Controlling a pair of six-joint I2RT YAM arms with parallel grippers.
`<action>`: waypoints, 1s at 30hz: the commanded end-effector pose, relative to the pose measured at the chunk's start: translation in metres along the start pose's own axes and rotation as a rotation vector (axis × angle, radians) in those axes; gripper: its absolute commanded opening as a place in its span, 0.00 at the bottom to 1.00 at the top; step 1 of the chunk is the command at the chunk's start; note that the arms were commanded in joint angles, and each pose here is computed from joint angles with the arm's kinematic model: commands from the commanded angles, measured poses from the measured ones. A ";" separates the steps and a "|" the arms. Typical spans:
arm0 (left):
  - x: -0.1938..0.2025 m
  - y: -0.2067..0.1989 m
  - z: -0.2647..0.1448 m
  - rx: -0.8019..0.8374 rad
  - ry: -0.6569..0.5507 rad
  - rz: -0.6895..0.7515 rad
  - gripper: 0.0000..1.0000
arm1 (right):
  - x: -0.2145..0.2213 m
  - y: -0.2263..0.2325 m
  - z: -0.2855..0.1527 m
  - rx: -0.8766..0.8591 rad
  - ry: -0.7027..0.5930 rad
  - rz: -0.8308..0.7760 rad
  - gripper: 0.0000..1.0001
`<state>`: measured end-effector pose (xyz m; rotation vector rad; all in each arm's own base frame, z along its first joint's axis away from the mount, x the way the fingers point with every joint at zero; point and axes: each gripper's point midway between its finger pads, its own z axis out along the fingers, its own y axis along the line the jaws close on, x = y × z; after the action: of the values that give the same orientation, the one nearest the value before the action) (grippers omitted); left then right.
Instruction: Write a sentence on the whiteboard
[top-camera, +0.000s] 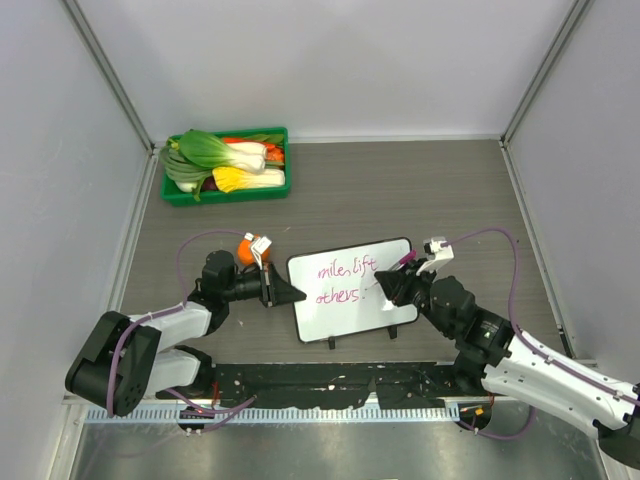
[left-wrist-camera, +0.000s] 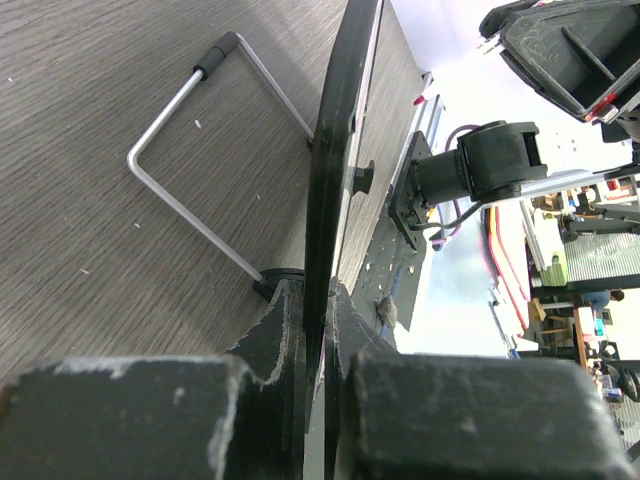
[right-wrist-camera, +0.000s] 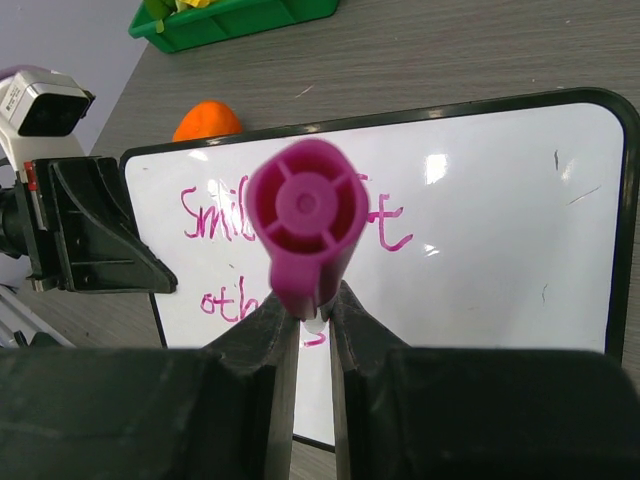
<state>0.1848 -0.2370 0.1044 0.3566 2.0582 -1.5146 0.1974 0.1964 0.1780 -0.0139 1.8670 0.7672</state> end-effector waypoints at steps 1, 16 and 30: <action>-0.002 0.030 -0.002 -0.138 -0.043 0.027 0.00 | -0.016 0.009 0.000 -0.014 -0.039 0.031 0.01; -0.001 0.030 -0.001 -0.134 -0.040 0.025 0.00 | -0.011 0.022 0.006 -0.063 0.041 0.016 0.01; -0.004 0.034 -0.004 -0.170 -0.057 0.031 0.00 | 0.005 0.002 0.001 -0.040 0.174 0.018 0.01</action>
<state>0.1841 -0.2360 0.1048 0.3513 2.0633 -1.5061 0.1976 0.2033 0.1636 -0.0837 2.0162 0.8149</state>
